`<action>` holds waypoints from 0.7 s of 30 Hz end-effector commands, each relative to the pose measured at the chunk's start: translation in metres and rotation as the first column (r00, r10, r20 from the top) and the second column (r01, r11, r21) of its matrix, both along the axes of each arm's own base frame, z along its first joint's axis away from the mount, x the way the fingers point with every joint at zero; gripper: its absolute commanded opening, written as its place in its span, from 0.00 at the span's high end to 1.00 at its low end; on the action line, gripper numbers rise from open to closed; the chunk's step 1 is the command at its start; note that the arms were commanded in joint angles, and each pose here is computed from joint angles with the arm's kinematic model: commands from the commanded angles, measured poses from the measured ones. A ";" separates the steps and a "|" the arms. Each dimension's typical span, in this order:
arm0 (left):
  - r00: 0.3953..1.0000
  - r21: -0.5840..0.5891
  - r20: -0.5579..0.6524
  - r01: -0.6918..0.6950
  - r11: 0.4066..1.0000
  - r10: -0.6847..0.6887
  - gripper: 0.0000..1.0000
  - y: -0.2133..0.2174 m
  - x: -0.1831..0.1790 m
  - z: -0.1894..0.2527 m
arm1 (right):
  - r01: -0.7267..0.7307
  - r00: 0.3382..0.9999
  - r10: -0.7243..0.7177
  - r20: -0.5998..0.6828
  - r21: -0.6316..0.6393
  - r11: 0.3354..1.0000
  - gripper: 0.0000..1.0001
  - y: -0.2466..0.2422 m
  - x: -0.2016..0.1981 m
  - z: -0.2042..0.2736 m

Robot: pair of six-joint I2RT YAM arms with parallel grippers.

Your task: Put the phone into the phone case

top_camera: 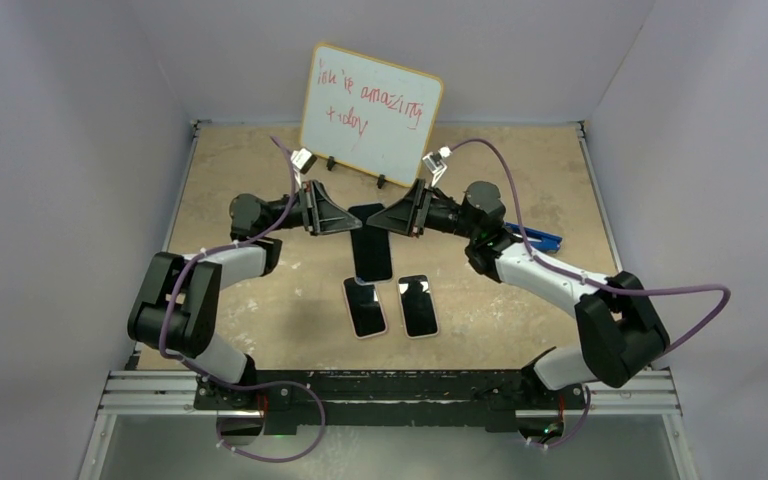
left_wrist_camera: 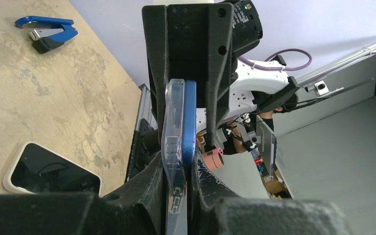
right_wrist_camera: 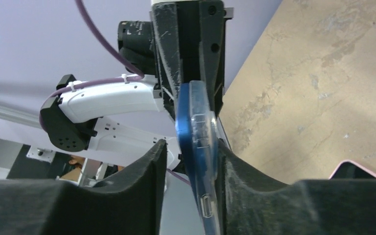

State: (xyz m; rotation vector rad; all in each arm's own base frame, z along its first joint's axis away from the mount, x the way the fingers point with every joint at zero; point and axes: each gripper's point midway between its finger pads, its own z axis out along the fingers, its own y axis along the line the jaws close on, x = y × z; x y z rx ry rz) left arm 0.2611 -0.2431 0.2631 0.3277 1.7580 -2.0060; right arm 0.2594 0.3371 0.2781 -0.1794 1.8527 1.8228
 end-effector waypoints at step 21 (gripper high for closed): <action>0.990 0.054 0.077 -0.126 0.991 0.122 0.85 -0.001 -0.005 0.033 | -0.033 0.967 0.013 0.254 0.076 0.997 1.00 -0.011 -0.013 0.045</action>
